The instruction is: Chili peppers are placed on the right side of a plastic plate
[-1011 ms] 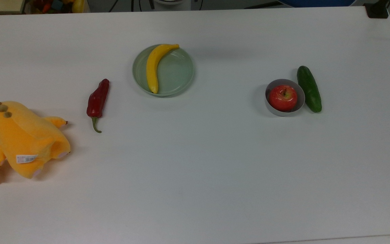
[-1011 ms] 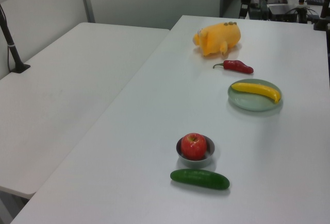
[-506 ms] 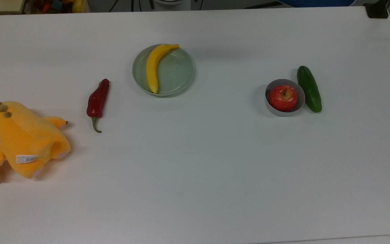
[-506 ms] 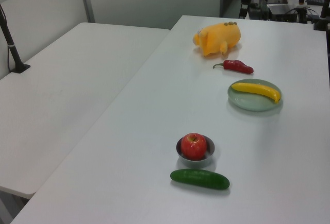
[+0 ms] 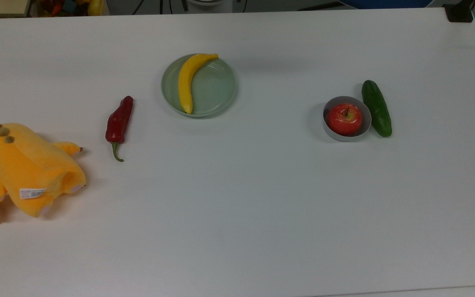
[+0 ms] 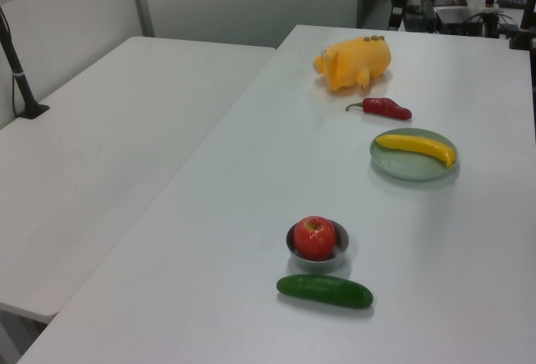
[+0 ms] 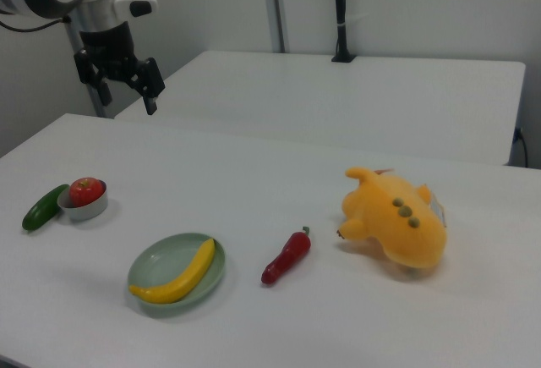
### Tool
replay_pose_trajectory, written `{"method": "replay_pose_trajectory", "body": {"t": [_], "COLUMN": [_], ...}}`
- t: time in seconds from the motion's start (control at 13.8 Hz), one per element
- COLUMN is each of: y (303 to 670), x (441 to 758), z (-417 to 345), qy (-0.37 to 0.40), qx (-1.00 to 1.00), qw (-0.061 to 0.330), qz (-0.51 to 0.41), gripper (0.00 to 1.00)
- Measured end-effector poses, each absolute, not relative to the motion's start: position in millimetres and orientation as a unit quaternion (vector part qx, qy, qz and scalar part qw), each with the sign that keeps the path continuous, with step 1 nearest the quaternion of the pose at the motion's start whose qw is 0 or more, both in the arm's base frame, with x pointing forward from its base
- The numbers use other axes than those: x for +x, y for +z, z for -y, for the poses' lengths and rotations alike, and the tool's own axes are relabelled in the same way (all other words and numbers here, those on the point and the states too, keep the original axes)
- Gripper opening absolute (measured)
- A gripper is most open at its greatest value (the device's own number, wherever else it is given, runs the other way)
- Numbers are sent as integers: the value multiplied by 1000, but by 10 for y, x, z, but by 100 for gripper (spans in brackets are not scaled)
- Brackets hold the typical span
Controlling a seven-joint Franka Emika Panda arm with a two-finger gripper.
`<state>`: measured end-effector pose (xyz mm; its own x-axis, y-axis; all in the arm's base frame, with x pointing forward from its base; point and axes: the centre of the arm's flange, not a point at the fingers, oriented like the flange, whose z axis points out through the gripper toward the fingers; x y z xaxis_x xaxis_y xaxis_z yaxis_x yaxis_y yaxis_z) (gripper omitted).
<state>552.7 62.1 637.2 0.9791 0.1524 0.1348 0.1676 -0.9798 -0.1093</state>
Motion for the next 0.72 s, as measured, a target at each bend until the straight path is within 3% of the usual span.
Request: {"method": "replay_pose_trajectory", "body": {"t": [0.72], "y": [6220], "x": [5536], "z": [-617], "qy": [-50], "qx": [-990], "qw": [58], "qz": [121], "gripper": [100]}}
